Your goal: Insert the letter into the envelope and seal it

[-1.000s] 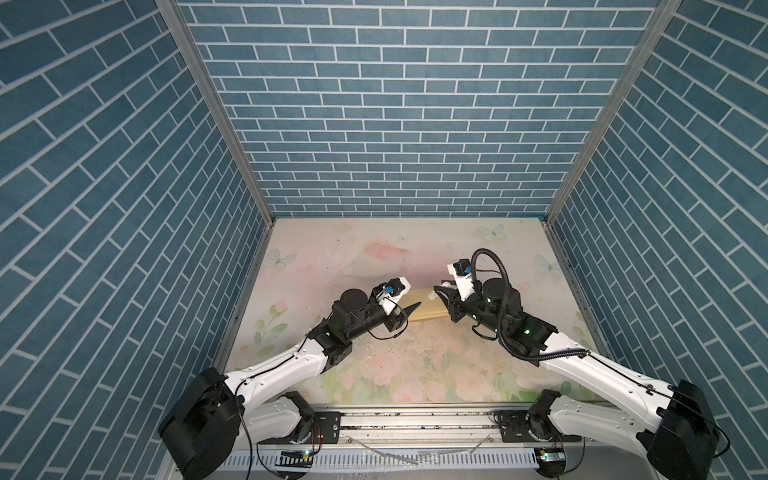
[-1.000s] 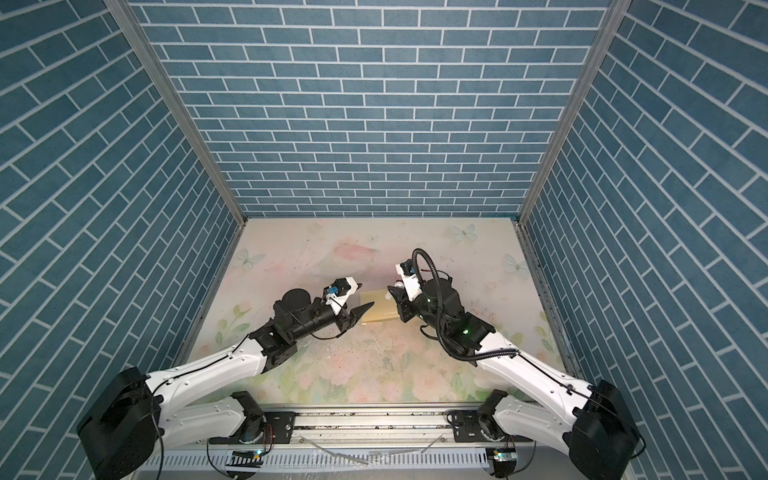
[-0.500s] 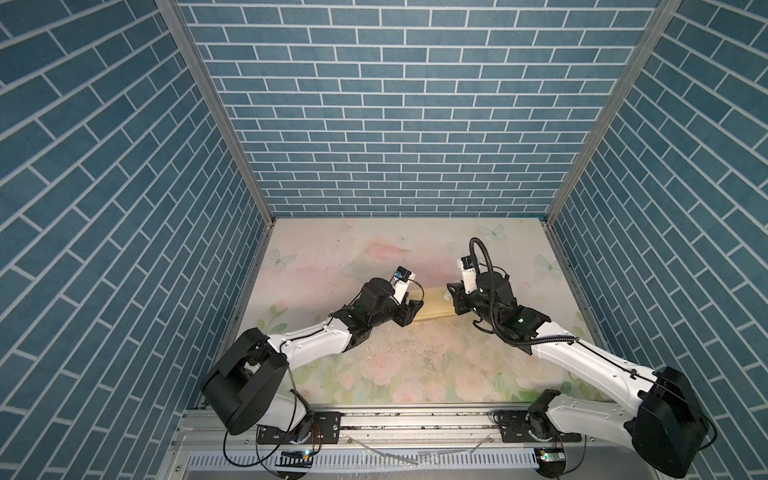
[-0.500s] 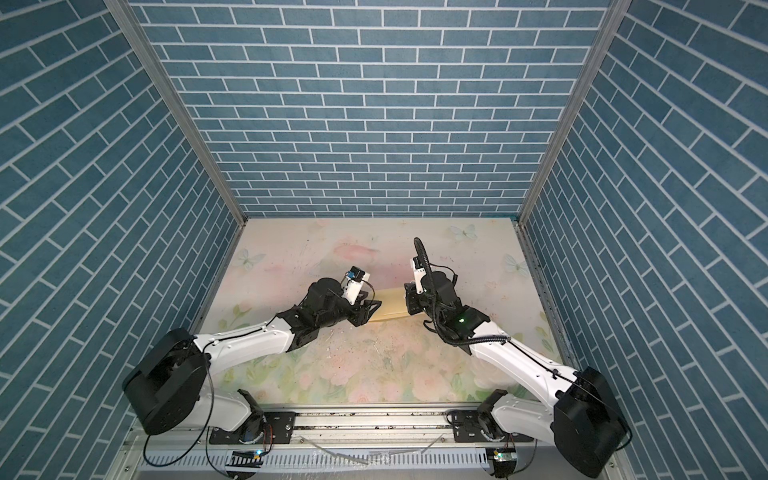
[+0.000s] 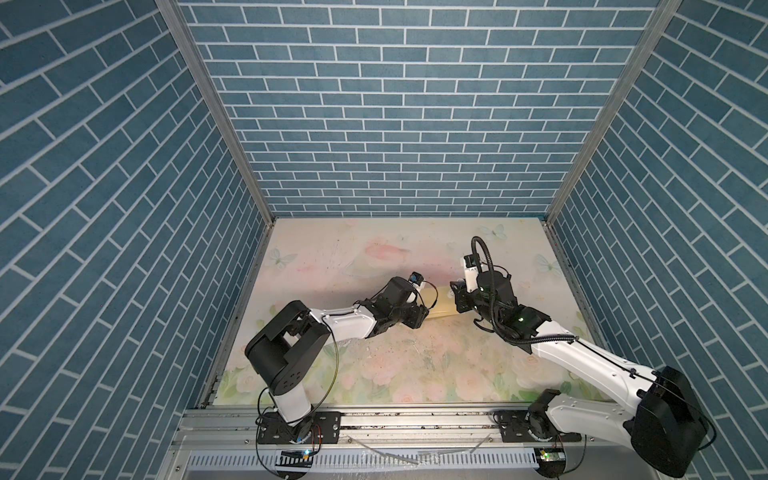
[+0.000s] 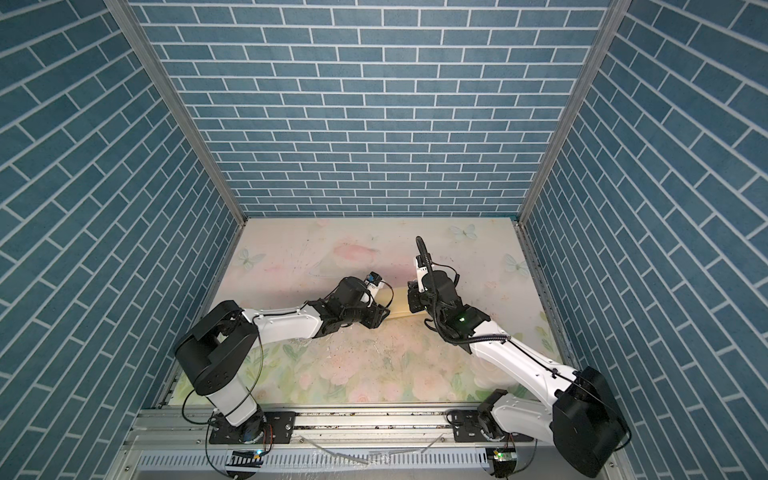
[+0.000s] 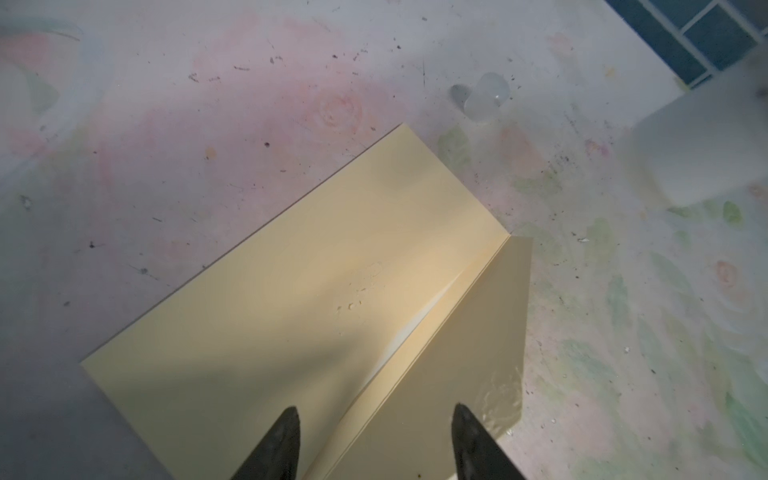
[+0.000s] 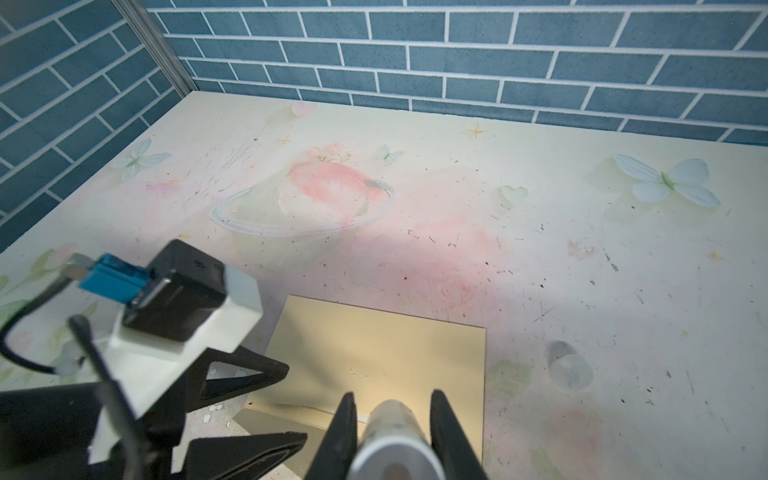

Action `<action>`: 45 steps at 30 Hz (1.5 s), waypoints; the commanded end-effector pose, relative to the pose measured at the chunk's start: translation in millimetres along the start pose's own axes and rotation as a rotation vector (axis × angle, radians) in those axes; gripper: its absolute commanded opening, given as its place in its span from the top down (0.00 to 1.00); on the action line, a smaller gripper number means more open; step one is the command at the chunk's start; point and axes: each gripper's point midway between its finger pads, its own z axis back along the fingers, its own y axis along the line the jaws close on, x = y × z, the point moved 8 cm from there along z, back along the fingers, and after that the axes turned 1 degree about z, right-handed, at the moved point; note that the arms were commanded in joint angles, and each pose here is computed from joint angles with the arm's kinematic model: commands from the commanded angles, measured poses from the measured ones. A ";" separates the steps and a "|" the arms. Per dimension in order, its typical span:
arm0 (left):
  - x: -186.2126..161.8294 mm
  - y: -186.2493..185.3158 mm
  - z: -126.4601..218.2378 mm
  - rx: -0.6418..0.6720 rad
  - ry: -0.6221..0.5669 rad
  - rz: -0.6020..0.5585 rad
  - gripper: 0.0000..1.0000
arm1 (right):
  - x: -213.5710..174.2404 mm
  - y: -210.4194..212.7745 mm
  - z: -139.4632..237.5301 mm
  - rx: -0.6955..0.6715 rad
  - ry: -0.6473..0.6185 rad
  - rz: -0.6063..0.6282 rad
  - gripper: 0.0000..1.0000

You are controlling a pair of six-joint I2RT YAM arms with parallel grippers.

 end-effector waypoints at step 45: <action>-31.2 -26.3 11.9 -0.087 -0.055 0.258 0.72 | -12.4 10.2 -26.4 0.104 0.031 -0.110 1.00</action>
